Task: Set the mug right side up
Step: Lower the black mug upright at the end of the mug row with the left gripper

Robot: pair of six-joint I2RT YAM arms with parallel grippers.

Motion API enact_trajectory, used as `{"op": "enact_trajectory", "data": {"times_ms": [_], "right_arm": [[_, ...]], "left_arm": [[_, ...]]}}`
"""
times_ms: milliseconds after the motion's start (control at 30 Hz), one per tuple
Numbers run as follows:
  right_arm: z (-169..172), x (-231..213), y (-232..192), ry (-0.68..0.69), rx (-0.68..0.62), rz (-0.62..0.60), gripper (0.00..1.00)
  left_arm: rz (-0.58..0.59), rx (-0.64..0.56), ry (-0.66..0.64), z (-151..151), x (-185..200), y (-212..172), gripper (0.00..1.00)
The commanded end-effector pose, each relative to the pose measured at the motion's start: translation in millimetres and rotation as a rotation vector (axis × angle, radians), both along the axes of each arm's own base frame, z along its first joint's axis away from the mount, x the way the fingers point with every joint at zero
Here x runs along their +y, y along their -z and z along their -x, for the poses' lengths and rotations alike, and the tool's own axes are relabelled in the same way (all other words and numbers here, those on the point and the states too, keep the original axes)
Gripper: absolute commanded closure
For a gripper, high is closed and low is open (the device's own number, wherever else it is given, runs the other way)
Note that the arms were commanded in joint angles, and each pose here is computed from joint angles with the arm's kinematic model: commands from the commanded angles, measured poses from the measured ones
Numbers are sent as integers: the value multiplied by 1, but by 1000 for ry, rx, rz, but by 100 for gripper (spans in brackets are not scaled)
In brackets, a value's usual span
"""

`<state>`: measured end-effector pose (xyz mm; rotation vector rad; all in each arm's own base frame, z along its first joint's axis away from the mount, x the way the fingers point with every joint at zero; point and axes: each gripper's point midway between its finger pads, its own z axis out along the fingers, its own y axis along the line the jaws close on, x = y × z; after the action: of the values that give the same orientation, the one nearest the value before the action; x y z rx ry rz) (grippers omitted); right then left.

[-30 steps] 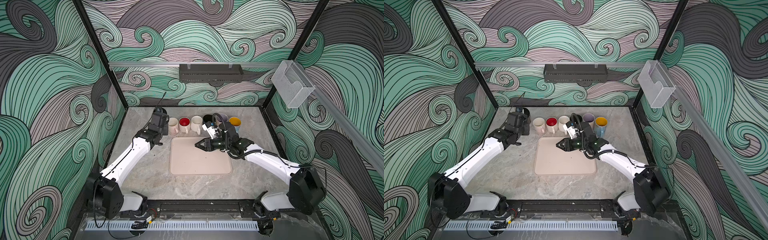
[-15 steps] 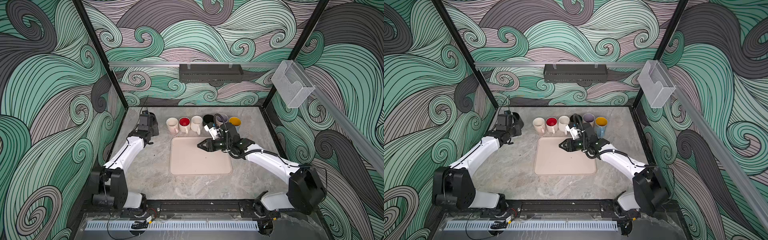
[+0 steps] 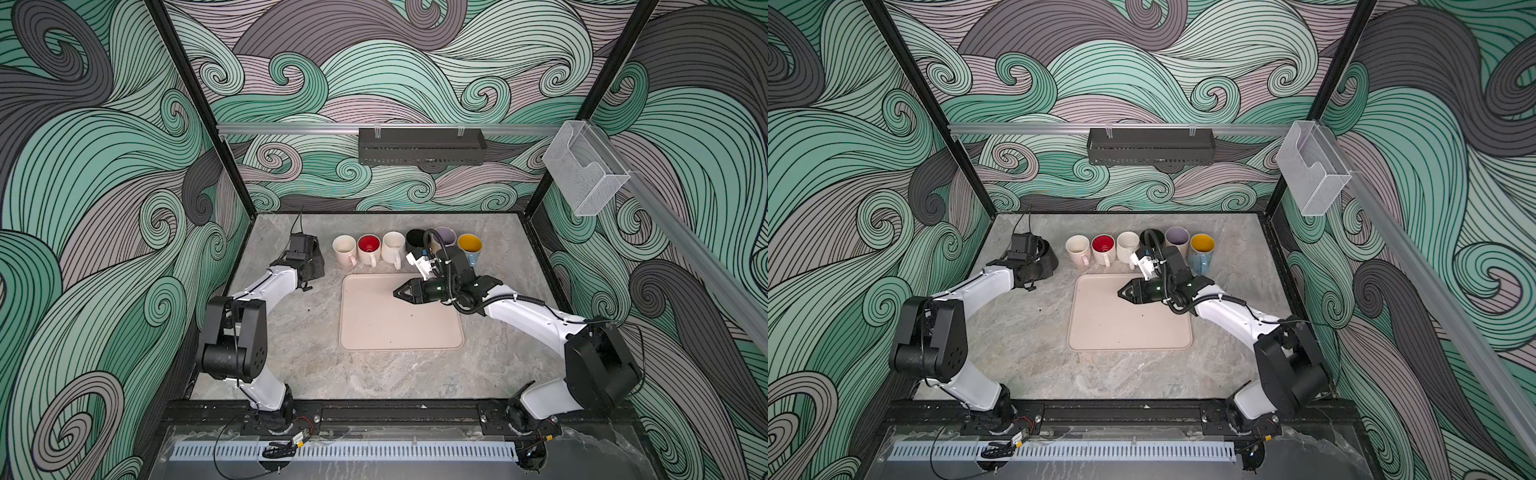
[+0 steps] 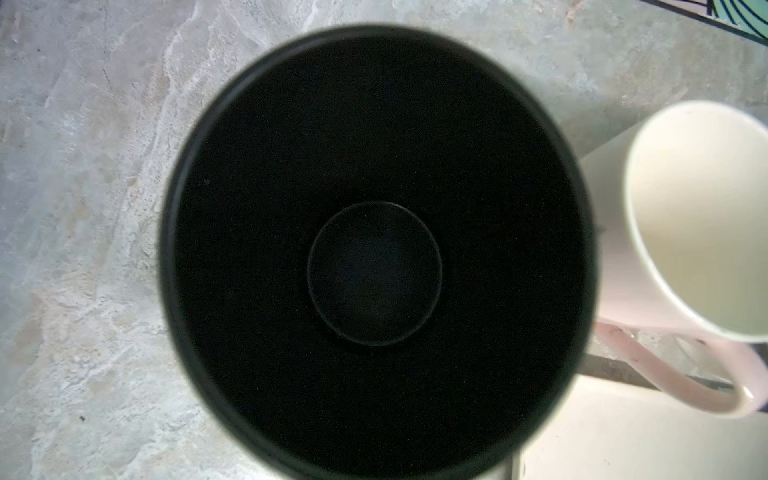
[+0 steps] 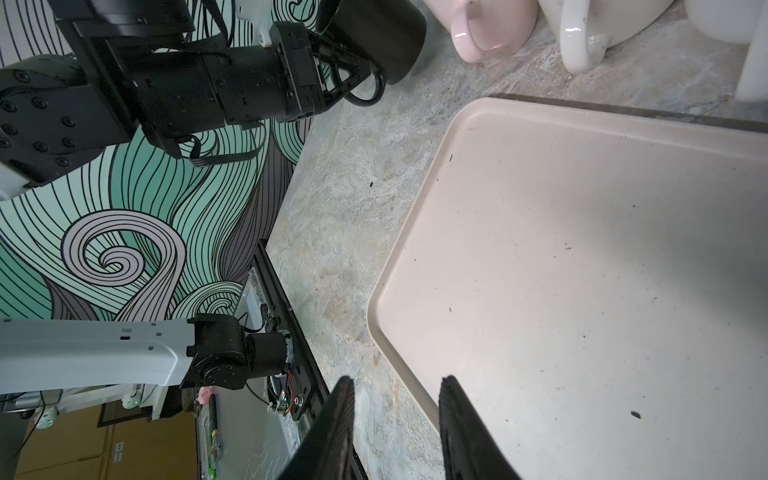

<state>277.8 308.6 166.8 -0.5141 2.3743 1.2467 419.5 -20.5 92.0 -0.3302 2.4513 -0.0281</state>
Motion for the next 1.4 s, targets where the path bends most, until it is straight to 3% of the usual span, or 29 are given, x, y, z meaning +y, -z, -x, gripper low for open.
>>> {"op": "enact_trajectory", "data": {"times_ms": [0, 467, 767, 1267, 1367], "right_arm": [[-4, 2, -8, -12, -30, -13, 64], [-4, 1, -5, -15, -33, -1, 64], [-3, -4, -1, -5, -42, 24, 64], [-2, -10, 2, 8, -62, 47, 64], [-1, -11, 4, 11, -64, 54, 63]], "left_arm": [[40, -176, -10, -37, -3, -43, 100], [55, -152, 76, -51, -22, -27, 100], [-37, -123, 114, -56, -34, -19, 100], [-72, -86, 128, -57, -44, -1, 100], [-76, -79, 131, -57, -45, 3, 89]]}}
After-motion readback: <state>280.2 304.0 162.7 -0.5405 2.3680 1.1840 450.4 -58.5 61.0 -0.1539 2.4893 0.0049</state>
